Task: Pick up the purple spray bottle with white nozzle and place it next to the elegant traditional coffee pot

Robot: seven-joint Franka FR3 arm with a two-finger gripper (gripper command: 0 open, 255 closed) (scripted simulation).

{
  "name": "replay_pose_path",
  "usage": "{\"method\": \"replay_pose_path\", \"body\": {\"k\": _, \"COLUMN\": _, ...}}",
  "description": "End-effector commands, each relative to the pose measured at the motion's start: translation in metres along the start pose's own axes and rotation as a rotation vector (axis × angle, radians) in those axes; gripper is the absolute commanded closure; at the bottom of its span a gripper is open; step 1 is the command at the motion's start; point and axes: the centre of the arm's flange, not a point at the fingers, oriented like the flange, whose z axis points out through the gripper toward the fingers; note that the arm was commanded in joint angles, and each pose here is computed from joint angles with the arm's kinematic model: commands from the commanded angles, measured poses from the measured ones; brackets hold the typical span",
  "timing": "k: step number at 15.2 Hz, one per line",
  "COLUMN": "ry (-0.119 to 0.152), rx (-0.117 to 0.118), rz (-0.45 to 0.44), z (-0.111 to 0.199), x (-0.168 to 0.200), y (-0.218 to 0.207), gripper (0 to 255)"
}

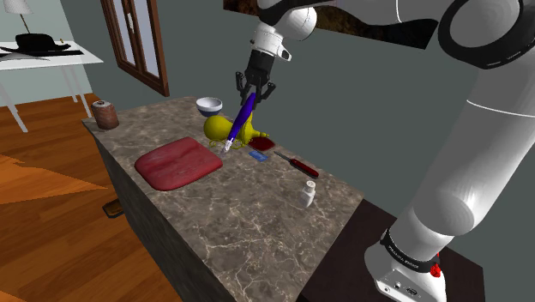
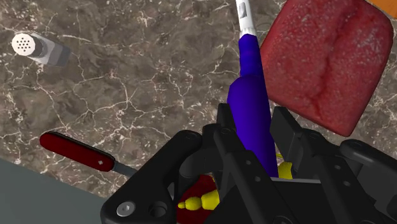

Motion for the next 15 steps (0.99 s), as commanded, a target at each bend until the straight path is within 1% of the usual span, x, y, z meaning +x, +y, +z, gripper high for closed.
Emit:
{"method": "replay_pose_path", "body": {"k": 1, "ry": 0.000, "rx": 0.001, "rz": 0.000, "z": 0.009, "x": 0.004, "y": 0.000, "gripper": 255}}
{"method": "replay_pose_path", "body": {"k": 15, "ry": 0.000, "rx": 0.001, "rz": 0.000, "z": 0.078, "x": 0.029, "y": 0.007, "gripper": 255}}
